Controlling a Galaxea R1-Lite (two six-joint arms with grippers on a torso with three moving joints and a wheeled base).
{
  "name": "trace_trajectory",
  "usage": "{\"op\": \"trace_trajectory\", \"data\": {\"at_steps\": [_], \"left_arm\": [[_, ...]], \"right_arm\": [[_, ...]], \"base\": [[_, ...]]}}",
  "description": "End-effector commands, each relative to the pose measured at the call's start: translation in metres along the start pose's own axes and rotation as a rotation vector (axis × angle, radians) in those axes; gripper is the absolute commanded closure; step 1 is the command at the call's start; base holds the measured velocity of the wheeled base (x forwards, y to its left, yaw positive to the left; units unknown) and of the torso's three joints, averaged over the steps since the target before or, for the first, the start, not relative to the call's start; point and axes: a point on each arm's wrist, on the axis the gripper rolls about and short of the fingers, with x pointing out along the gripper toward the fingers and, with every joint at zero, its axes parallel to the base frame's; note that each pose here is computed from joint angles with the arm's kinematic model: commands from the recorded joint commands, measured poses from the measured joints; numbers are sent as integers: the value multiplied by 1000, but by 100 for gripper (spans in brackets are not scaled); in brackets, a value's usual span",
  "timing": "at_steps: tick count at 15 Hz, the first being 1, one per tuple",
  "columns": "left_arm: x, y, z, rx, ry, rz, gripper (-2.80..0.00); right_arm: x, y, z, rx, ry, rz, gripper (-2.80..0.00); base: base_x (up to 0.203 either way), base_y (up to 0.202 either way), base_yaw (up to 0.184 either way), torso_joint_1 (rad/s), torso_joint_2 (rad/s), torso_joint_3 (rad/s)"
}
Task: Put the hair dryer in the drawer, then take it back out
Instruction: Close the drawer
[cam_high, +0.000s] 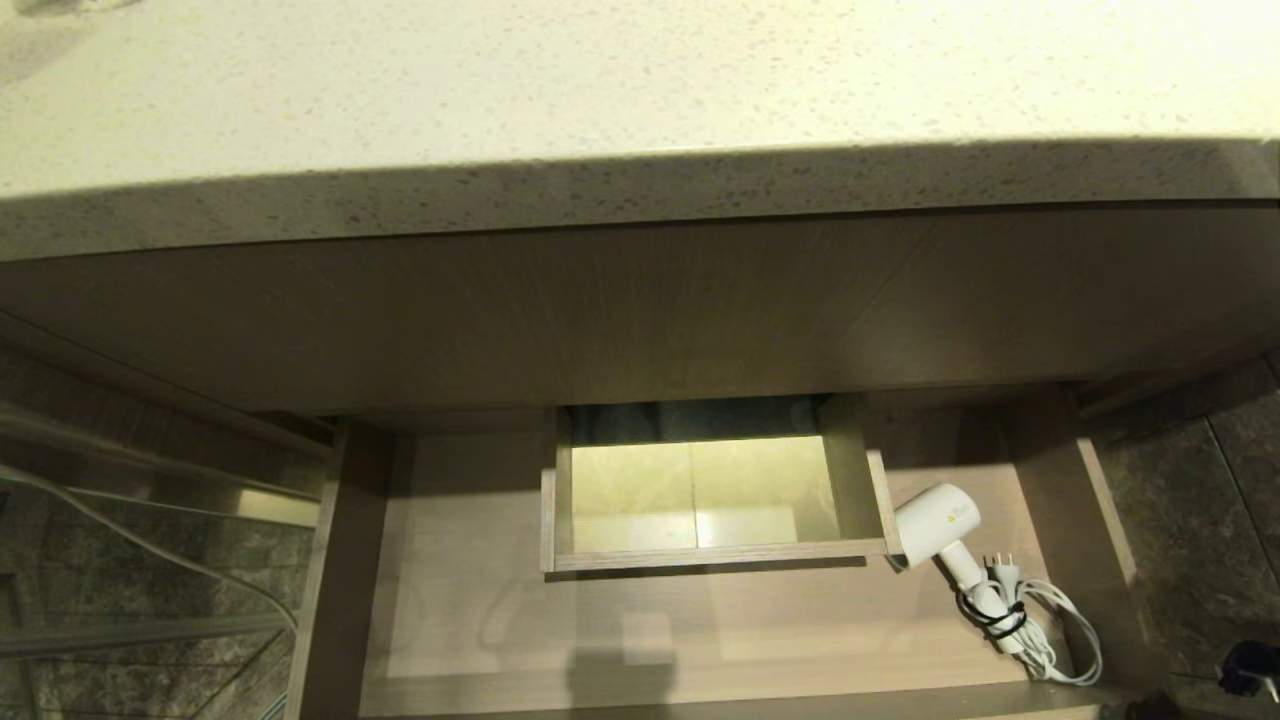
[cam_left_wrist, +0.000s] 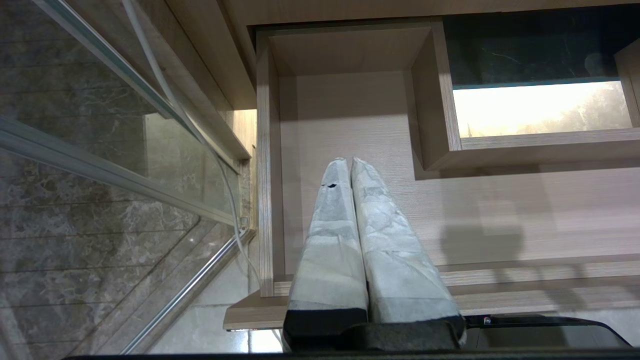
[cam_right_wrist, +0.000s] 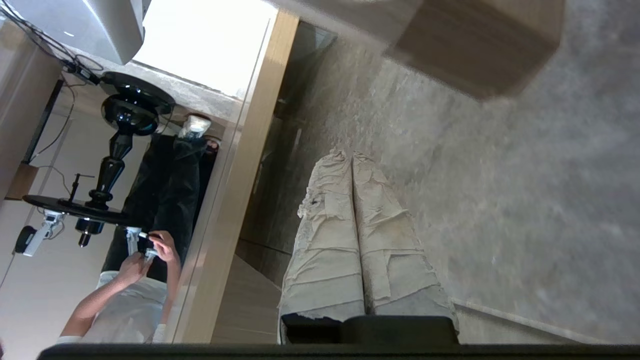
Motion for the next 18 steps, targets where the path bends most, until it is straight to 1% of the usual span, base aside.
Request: {"op": "trace_trajectory", "data": {"at_steps": [1, 4, 7, 9, 18], "left_arm": [[0, 0, 0, -1, 0, 0, 0], [0, 0, 0, -1, 0, 0, 0], [0, 0, 0, -1, 0, 0, 0], [0, 0, 0, 1, 0, 0, 0], [0, 0, 0, -1, 0, 0, 0]], "right_arm": [[10, -2, 3, -13, 4, 28, 0], [15, -9, 8, -5, -20, 19, 0], [19, -18, 19, 25, -54, -56, 0], [18, -22, 23, 29, -69, -81, 0], [-1, -24, 24, 25, -154, -116, 0]], "base": [[0, 0, 0, 0, 0, 0], [0, 0, 0, 0, 0, 0], [0, 0, 0, 0, 0, 0], [0, 0, 0, 0, 0, 0], [0, 0, 0, 0, 0, 0]]}}
